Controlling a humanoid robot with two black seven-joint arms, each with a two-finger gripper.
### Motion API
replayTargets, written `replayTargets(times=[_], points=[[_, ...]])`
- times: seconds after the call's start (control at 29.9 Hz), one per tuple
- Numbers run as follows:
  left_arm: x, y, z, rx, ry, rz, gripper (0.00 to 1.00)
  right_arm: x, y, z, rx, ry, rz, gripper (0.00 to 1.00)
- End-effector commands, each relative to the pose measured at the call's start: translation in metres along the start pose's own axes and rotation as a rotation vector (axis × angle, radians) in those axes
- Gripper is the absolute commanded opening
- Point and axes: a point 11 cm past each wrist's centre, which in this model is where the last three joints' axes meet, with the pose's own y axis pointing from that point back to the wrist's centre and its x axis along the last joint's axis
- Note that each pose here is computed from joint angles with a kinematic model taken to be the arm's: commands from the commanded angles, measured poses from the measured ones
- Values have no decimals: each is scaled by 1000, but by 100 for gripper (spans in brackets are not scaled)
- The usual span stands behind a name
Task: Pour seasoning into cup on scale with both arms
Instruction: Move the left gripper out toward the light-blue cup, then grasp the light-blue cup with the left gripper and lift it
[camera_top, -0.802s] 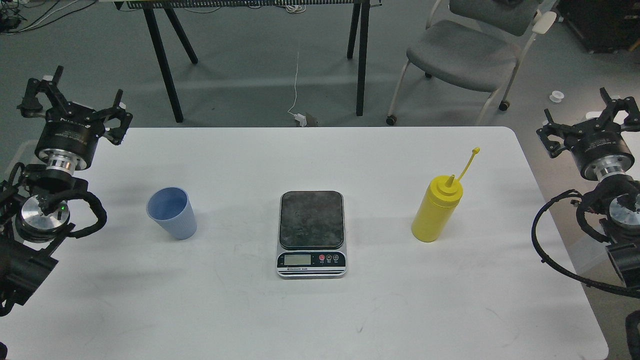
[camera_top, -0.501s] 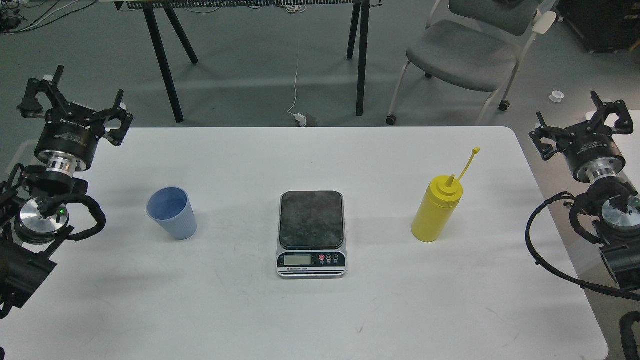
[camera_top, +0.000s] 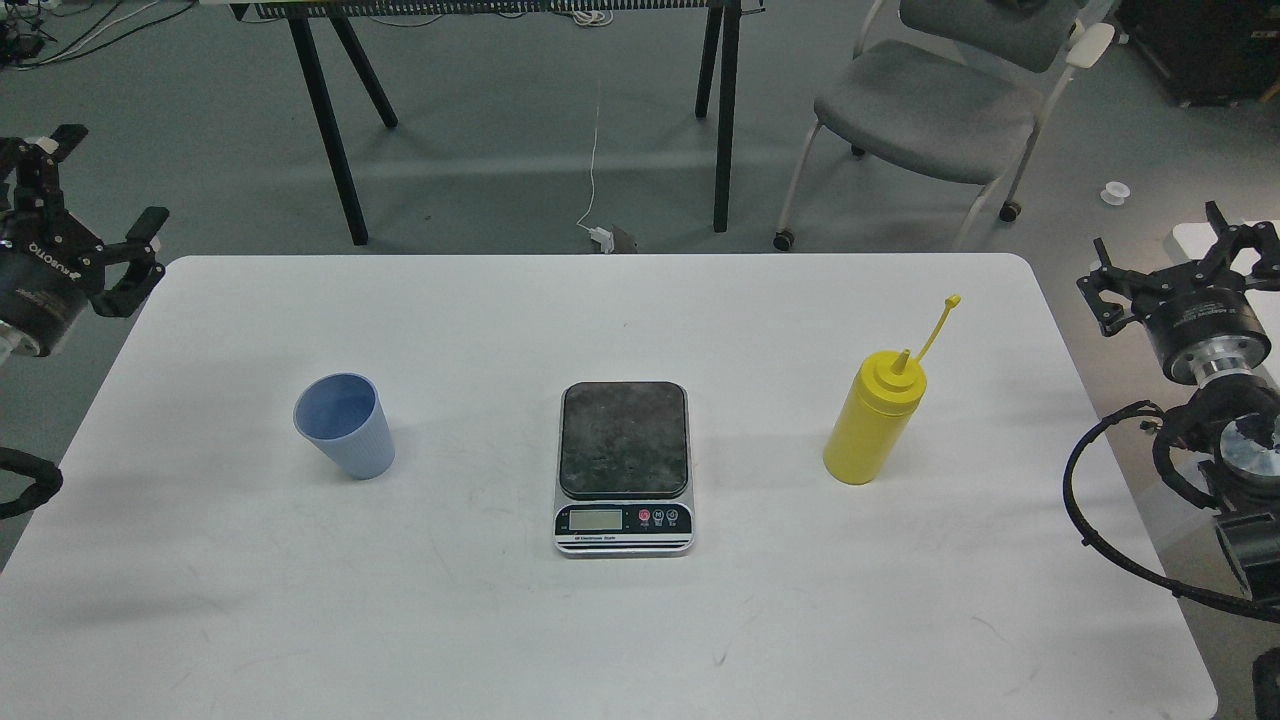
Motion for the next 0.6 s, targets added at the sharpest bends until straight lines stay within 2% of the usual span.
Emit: replayTargets(times=[0.0, 0.17, 0.37, 0.57], points=[[-13, -1, 8, 79, -214, -124, 94, 2, 2, 2, -6, -1, 1, 100], [-32, -6, 2, 204, -561, -312, 94, 7, 6, 4, -10, 1, 12, 100], [-33, 4, -32, 413, -1032, -489, 94, 10, 8, -5, 0, 14, 19, 100], [-47, 4, -68, 481, -1325, -650, 92, 10, 8, -4, 1, 13, 19, 100]])
